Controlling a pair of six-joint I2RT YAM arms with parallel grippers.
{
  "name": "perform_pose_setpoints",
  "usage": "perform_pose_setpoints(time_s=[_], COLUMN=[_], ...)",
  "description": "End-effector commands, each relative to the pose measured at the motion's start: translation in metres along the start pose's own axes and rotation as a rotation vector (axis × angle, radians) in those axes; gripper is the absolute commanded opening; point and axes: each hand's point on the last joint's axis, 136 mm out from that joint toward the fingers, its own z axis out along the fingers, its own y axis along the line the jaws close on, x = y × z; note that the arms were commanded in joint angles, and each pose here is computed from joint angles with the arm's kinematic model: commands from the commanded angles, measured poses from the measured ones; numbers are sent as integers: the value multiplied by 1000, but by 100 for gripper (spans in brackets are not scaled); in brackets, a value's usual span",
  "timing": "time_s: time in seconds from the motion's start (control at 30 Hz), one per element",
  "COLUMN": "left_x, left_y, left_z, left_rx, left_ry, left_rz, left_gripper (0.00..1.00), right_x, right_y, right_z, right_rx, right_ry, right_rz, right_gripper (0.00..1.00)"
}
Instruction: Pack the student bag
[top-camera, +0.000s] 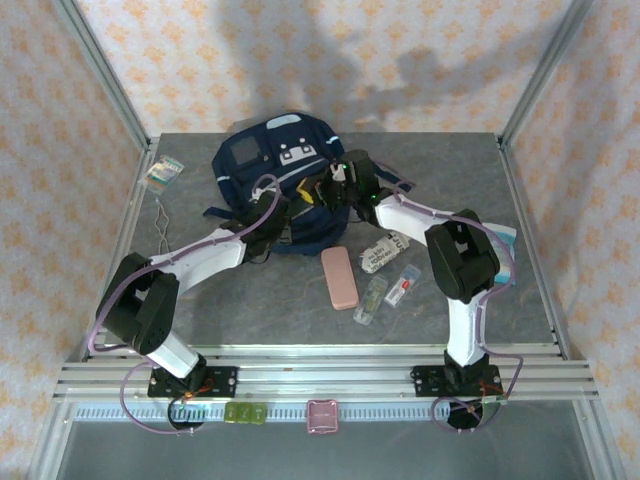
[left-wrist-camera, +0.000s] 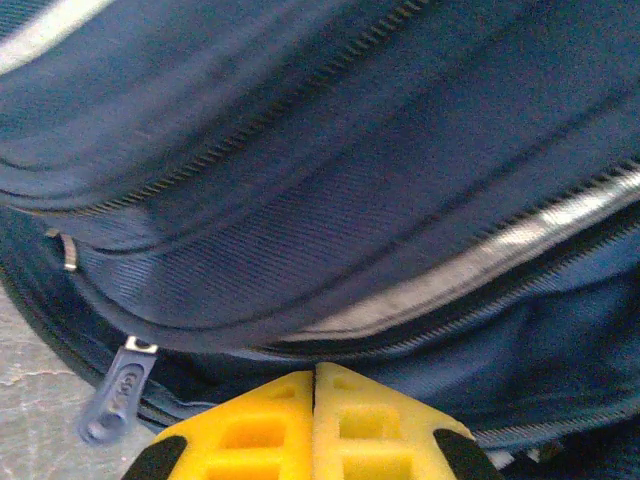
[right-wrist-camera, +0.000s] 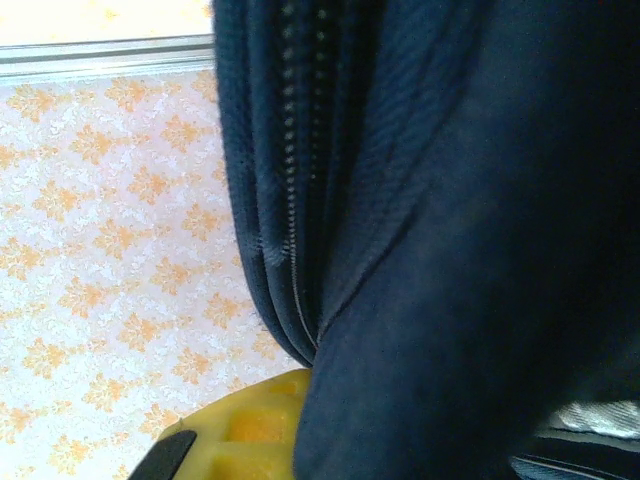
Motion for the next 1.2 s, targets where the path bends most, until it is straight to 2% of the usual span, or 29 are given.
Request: perform_pose_setpoints(time_s=[0.0, 0.17, 0.27, 0.43, 0.6, 0.73, 0.87, 1.03, 1.17], left_x=[0, -8, -11, -23, -44, -54, -51, -59, -79], left_y=[46, 94, 105, 76, 42, 1, -26, -30, -28], left_z=[0, -2, 6, 10, -20, -49, -53, -35, -24], left_rx=[-114, -230, -270, -114, 27, 103, 116, 11, -90], left_ry=[-19, -51, -40, -56, -159, -249, -276, -296, -350], left_rz=[-86, -154, -150, -173, -118, 33, 179, 284, 296], left_gripper=[0, 0, 9, 42, 57, 69, 72, 73, 73], right_x=[-15, -24, -20, -17, -16, -16, -13, -5, 4], right_y=[12, 22, 30, 33, 49, 66, 78, 86, 88], right_z=[-20, -35, -34, -31, -31, -31, -33, -36, -38], right_rx=[-49, -98, -139, -143, -169, -197, -222, -241, -263], right_ry=[-74, -107, -85, -63, -38, -26, -13, 2, 27], right_rz=[-24, -29, -27, -34, -69, -93, -109, -120, -120], right_gripper=[0, 0, 0, 0, 0, 0, 0, 0, 0])
